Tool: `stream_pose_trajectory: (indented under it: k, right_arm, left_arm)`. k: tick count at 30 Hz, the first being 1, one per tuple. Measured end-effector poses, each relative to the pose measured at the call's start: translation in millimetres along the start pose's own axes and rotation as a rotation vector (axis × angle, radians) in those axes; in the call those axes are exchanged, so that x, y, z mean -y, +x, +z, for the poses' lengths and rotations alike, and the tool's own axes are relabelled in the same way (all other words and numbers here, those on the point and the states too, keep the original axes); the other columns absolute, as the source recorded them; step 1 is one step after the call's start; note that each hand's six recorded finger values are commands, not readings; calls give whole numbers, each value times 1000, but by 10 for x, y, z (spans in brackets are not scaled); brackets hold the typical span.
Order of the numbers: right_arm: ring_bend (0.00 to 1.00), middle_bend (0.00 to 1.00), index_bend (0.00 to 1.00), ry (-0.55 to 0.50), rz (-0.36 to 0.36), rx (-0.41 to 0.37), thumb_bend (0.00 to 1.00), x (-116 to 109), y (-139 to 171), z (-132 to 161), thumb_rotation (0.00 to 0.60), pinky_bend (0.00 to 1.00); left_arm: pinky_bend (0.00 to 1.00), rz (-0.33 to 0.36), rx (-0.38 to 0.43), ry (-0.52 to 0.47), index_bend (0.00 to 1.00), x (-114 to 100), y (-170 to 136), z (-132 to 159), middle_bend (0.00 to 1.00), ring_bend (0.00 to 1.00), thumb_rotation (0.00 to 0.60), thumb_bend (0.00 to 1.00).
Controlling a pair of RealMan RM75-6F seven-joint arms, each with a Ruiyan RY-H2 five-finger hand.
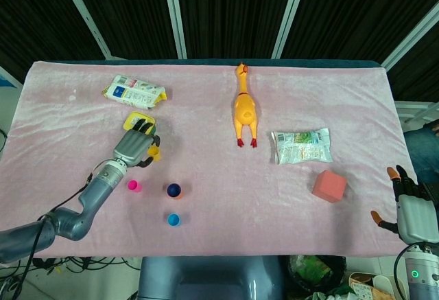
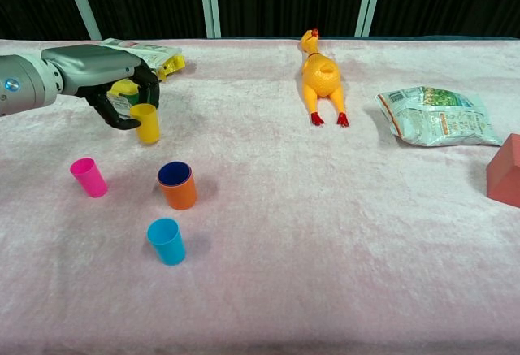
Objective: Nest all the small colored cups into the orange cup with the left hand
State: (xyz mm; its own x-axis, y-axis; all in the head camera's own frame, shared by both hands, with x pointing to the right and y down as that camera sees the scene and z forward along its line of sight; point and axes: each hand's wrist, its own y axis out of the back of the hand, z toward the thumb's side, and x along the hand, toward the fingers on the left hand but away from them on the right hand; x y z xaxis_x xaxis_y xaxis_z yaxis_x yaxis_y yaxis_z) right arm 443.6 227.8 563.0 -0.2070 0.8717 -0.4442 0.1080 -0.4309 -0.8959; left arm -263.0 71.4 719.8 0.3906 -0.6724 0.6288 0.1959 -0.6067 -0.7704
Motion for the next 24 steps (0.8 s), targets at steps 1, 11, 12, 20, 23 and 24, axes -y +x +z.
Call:
stream_pose_trajectory:
  k: [1, 11, 12, 20, 23, 24]
  right_arm:
    - [111, 17, 0, -1, 1, 0, 132, 1, 0, 0, 600, 165]
    - [111, 17, 0, -1, 2, -1, 133, 4, 4, 8, 600, 165]
    - [111, 17, 0, -1, 2, -1, 133, 4, 4, 7, 600, 165]
    - [111, 17, 0, -3, 2, 4, 133, -2, 2, -5, 600, 165]
    - [111, 17, 0, -4, 2, 3, 134, -5, 1, -6, 600, 165]
    - [111, 17, 0, -4, 1, 4, 134, -7, 2, -8, 600, 165]
  left_arm:
    - [0, 14, 11, -5, 455, -41, -28, 34, 492, 75, 600, 404]
    - [0, 113, 180, -54, 456, -399, -482, 545, 498, 75, 600, 403]
    - [0, 109, 210, -56, 456, -417, -559, 625, 498, 75, 600, 403]
    - [0, 71, 312, -23, 455, -355, -807, 846, 498, 75, 600, 403]
    - [0, 50, 321, -12, 455, -298, -803, 878, 498, 75, 600, 403]
    - [0, 44, 321, -9, 455, -280, -796, 884, 498, 75, 600, 403]
